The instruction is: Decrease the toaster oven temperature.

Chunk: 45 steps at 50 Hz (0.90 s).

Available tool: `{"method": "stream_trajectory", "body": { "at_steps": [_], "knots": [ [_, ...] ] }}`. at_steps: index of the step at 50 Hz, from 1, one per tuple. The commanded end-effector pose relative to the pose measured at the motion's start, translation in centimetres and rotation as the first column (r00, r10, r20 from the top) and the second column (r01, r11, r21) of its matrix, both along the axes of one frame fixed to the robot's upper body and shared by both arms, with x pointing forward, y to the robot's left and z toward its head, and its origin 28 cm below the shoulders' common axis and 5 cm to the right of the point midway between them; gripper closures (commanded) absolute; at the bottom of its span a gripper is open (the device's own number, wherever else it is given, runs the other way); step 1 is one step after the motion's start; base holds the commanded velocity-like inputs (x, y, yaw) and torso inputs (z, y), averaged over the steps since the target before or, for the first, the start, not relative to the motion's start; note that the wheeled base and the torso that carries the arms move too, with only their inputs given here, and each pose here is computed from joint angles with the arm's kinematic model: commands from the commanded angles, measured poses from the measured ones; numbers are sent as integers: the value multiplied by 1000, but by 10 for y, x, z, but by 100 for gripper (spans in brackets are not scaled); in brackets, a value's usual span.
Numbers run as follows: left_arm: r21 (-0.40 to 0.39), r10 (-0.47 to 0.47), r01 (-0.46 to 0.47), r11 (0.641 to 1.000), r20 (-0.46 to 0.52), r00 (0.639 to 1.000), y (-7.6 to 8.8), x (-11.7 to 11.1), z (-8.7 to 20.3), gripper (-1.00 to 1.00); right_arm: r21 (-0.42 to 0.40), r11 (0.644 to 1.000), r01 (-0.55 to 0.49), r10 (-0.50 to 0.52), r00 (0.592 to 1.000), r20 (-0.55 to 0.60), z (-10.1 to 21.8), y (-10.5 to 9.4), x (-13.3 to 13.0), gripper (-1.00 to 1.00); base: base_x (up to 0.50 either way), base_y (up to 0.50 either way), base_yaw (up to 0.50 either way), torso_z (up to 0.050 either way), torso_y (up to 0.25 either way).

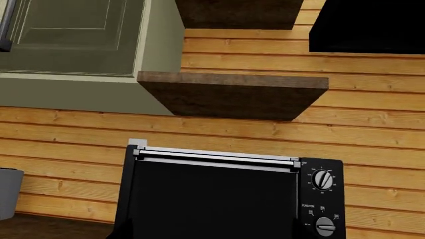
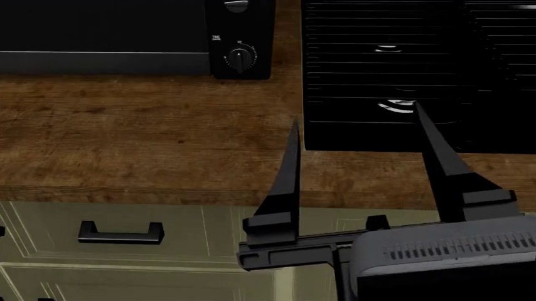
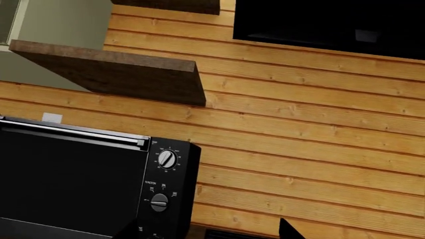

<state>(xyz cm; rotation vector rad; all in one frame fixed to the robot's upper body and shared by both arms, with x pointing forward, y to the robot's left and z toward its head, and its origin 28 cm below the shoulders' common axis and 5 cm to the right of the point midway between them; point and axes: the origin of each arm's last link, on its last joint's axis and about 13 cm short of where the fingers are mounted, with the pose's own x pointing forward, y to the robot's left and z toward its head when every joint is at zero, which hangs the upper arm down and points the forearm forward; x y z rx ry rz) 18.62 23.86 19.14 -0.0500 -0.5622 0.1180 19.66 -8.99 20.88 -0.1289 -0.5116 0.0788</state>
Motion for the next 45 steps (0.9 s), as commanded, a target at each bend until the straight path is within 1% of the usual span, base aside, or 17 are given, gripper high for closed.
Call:
{"method": "stream_trajectory", "body": {
  "at_steps": [1, 8, 10, 23, 28, 45],
  "knots": [
    [9, -11, 11, 1000, 48, 999, -3, -9, 11, -100, 20, 1000, 1, -2, 999, 41, 13, -1, -10, -100, 0, 0, 0, 0, 0],
    [7, -10, 9, 1000, 45, 999, -2, -8, 10, -100, 24, 1000, 9, -11, 999, 51, 13, -1, -10, -100, 0, 0, 0, 0, 0],
    [14, -13, 12, 1000, 47, 999, -3, -9, 11, -100, 37, 999, 12, -15, 997, 73, 13, -2, -12, -100, 0, 0, 0, 0, 0],
    [15, -13, 12, 1000, 38, 999, -4, -4, 9, -100, 21, 1000, 11, -12, 998, 63, 11, -2, -12, -100, 0, 0, 0, 0, 0],
    [14, -9, 9, 1000, 39, 999, -3, -6, 9, -100, 18, 1000, 13, -14, 998, 65, 11, -1, -12, -100, 0, 0, 0, 0, 0],
    [15, -8, 8, 1000, 38, 999, -4, -7, 9, -100, 25, 1000, 5, -7, 998, 64, 10, -3, -13, -100, 0, 218, 0, 0, 0]
  ]
}}
